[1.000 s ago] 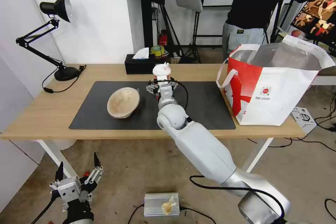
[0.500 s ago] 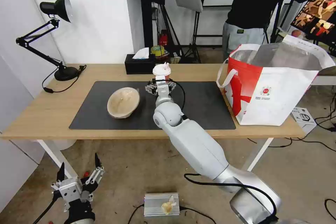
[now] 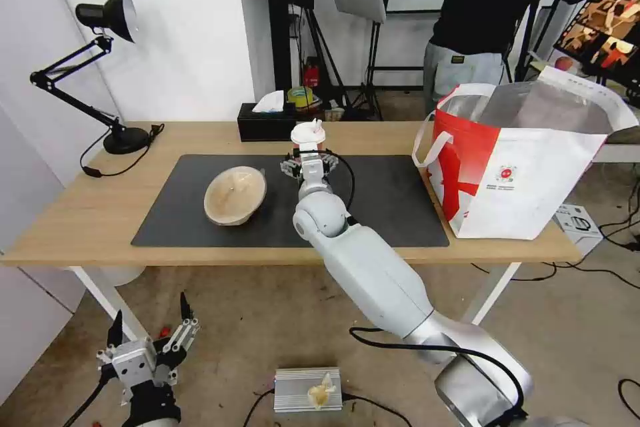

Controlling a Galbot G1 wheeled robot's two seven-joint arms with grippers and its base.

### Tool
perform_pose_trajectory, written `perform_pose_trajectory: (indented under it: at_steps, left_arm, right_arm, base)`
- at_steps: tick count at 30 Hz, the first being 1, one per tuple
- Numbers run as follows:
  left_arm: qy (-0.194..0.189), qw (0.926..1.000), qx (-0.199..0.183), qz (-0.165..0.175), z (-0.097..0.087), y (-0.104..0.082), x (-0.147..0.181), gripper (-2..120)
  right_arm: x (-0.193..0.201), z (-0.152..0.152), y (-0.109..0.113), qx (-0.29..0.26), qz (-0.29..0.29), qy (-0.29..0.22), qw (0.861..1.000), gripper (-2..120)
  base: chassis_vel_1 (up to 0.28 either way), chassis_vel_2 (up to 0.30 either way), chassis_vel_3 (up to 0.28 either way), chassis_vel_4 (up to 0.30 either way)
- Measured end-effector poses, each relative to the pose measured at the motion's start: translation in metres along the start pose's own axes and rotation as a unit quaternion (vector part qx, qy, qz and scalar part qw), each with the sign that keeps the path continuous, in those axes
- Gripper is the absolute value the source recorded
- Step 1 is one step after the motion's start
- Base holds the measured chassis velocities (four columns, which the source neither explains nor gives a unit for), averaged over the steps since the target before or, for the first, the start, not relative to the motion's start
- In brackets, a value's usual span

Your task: Pick up the trash from the table and place it into the takeout bag.

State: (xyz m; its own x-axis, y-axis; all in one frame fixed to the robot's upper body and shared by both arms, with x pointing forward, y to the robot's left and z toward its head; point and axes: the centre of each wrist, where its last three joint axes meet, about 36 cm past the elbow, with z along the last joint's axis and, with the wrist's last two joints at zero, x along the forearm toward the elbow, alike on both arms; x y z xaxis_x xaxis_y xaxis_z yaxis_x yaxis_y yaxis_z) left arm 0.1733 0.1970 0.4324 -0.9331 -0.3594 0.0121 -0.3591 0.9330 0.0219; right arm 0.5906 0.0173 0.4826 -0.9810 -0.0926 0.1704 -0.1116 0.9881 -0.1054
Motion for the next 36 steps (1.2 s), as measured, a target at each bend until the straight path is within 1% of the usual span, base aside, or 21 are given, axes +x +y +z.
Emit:
perform_pose_trajectory:
  at_steps: [11,26,30,36]
  left_arm:
    - [-0.001,1.0000,0.002,0.001,0.000,-0.001,0.000,100]
    - [-0.002,1.0000,0.004,0.005,0.000,-0.003,-0.001,100]
    - [-0.002,1.0000,0.004,0.005,0.001,-0.003,-0.001,100]
    - [-0.009,0.9999,0.004,0.013,0.001,-0.004,-0.001,100]
  right_arm:
    - [-0.009,0.005,-0.006,0.001,0.007,0.011,1.000,100]
    - [-0.018,0.011,-0.010,-0.010,-0.007,0.009,1.000,100]
    - [-0.019,0.012,-0.010,-0.009,-0.006,0.009,1.000,97]
    - [-0.019,0.011,-0.010,-0.009,-0.007,0.008,1.000,87]
  base:
    - [0.000,0.000,0.000,0.000]
    - [0.000,0.000,0.000,0.000]
    - [0.000,0.000,0.000,0.000]
    - [0.000,0.000,0.000,0.000]
